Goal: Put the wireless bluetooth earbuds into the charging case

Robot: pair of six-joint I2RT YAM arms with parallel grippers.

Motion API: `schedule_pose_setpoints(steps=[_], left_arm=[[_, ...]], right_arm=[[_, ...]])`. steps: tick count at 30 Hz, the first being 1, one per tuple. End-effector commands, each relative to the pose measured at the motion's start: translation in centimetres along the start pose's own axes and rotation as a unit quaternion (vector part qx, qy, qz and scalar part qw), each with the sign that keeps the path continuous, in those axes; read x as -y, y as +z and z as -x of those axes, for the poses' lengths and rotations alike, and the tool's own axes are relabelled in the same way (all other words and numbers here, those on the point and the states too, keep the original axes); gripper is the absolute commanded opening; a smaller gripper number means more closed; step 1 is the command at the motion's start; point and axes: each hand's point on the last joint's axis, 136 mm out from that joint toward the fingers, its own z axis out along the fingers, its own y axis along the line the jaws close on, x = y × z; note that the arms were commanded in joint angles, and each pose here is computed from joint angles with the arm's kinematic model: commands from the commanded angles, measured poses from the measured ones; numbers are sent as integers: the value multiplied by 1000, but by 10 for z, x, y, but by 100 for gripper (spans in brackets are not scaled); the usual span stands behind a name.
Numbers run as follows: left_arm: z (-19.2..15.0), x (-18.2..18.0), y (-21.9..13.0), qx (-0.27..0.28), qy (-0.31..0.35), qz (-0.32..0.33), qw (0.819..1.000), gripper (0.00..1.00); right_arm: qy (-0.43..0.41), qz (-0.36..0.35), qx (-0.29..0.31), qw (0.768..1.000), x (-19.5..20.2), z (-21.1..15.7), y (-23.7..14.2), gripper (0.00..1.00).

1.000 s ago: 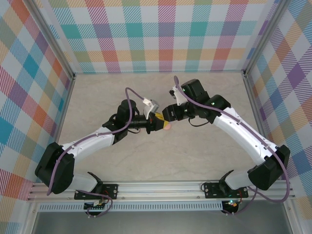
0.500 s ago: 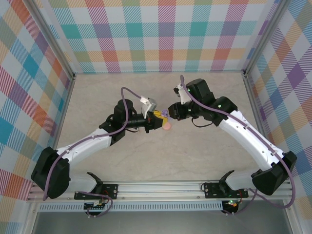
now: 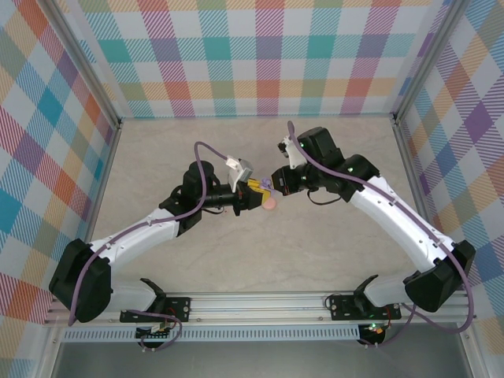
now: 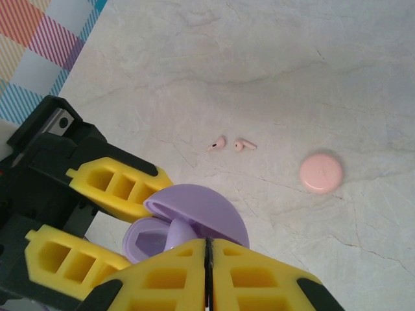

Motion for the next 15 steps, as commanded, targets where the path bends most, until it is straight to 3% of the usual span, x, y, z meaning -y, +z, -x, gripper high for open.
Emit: schedule_pose_setpoints(steps=[1,8,15], left_arm=[[8,19,-4,15,31,-30,999,11],[6,20,-3,9,31,-37,999,11],[7,17,-1,9,27,-28,999,11]], right_arm=[[-4,13,-4,1000,-6,3,-2,10],[-10,44,-15,999,-17,1,-1,11],[-7,17,-14,1000,-8,1,-2,16]])
